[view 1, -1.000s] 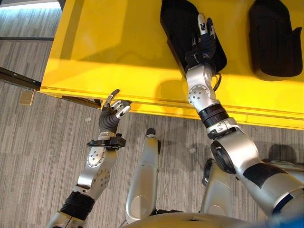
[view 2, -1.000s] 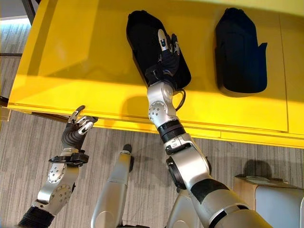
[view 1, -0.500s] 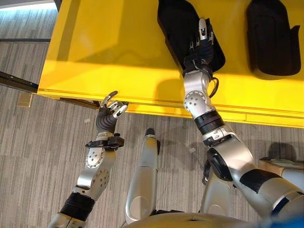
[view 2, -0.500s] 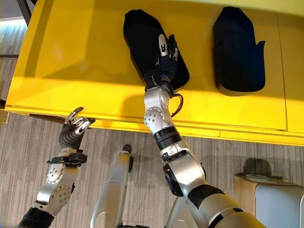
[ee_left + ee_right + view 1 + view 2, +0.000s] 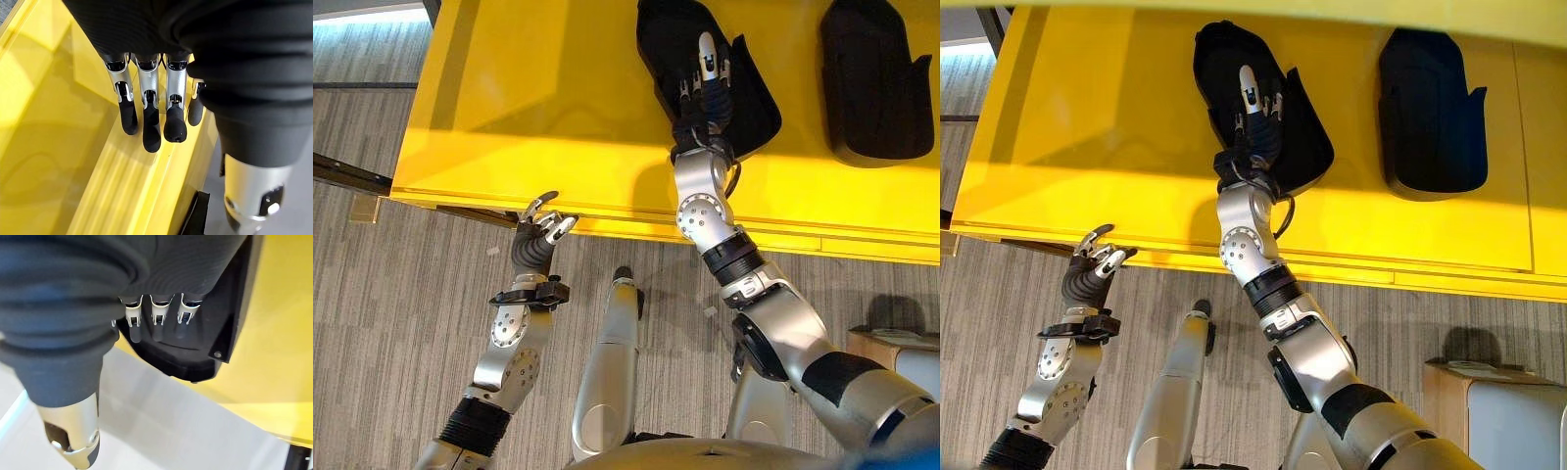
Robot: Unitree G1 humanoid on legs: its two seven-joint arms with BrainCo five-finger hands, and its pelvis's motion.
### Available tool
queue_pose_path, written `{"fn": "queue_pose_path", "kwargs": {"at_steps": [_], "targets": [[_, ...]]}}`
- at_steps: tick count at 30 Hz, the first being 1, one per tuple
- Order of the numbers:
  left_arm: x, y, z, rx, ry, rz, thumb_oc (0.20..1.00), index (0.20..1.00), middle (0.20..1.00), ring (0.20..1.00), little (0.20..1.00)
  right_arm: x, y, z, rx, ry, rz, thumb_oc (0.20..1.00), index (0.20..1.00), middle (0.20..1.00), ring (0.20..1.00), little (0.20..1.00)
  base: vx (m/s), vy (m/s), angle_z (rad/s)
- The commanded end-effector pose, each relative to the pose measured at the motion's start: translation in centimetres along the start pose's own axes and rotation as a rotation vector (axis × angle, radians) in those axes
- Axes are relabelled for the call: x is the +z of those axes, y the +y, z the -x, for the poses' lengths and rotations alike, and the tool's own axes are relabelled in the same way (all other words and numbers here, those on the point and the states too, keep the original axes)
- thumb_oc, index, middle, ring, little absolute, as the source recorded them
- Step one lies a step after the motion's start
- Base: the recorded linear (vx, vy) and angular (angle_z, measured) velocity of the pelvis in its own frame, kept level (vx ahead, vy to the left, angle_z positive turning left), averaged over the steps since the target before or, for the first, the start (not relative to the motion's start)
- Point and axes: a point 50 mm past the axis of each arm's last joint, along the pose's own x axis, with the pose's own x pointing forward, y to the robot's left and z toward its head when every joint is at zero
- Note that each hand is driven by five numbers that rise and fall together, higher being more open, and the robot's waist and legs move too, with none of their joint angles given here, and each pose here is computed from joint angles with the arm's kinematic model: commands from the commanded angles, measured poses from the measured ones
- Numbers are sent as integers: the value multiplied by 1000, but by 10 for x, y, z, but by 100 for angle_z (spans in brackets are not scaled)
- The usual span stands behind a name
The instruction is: Move parts from the plastic box to the shelf.
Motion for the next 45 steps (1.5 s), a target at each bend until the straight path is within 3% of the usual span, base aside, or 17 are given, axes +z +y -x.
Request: {"fn": "queue_pose_path", "kwargs": {"at_steps": [1, 17, 45], "targets": [[14, -16, -10, -81, -75, 19, 1000, 1000, 1000, 1000, 1000, -7, 12, 0, 28, 17, -72, 1000, 1000, 1000, 1000, 1000, 0, 0, 0], [12, -18, -10, -83, -68, 30, 1000, 1000, 1000, 1000, 1000, -36, -4, 9, -58, 135, -100, 1000, 1000, 1000, 1000, 1000, 0, 0, 0], [15, -15, -12, -62, -85, 51, 1000, 1000, 1000, 1000, 1000, -57, 28, 27, 27, 205, -233, 1000, 1000, 1000, 1000, 1000, 0, 0, 0]]}}
